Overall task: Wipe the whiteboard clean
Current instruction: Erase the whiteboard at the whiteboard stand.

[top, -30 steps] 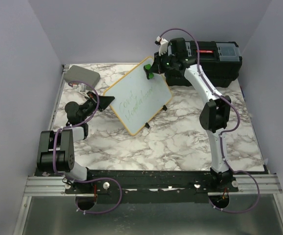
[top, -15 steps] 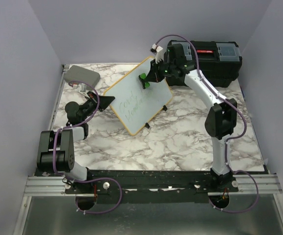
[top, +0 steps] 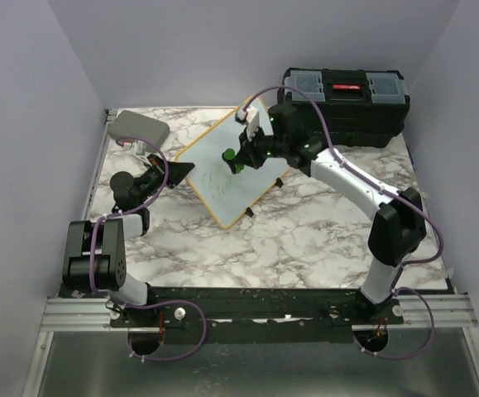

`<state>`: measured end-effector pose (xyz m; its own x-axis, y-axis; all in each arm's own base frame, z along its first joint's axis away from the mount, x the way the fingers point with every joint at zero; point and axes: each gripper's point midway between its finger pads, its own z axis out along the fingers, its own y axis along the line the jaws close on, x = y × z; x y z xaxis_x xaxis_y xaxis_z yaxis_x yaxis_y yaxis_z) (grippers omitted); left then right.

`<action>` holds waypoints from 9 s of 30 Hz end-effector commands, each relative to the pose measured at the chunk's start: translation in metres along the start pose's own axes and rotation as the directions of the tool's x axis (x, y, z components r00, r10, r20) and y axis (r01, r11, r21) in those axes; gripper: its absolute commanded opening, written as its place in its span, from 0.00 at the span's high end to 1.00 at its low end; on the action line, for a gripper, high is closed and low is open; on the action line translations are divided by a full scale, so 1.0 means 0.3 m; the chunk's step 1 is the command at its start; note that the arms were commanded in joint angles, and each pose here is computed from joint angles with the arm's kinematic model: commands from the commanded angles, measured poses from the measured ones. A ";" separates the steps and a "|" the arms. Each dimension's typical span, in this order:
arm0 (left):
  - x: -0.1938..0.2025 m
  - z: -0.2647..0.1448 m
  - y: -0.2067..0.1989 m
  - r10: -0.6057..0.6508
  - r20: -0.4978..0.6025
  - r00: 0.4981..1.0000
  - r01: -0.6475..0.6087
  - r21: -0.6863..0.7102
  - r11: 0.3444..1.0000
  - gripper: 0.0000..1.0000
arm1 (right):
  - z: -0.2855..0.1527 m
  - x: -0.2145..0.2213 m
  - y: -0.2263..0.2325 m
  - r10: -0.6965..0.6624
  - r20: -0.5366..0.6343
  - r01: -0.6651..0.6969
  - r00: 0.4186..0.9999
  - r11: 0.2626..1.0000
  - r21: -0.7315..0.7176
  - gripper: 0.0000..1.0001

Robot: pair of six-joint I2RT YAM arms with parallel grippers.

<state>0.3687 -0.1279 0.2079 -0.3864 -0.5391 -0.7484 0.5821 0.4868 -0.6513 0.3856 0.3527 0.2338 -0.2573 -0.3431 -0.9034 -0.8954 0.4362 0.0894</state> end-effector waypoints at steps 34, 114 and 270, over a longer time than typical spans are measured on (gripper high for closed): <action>0.042 0.003 -0.043 0.023 -0.054 0.998 -0.020 0.067 0.998 1.00 | 0.161 0.145 -0.157 -0.029 -0.222 0.116 0.975 0.913 0.391 0.99; 0.038 0.003 -0.050 0.026 -0.054 0.998 -0.022 0.075 0.997 1.00 | 0.173 0.277 0.036 -0.060 -0.390 0.090 0.919 0.994 0.061 0.99; 0.043 0.010 -0.057 0.014 -0.061 0.998 -0.010 0.070 0.998 1.00 | 0.253 0.195 0.197 -0.215 -0.393 0.331 0.894 0.908 0.256 0.99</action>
<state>0.3695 -0.1290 0.2079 -0.3877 -0.5455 -0.7430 0.5777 0.4844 -0.6570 0.3266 0.4317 0.1618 -0.1509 -0.7114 -0.6864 -0.8789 0.4144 -0.2363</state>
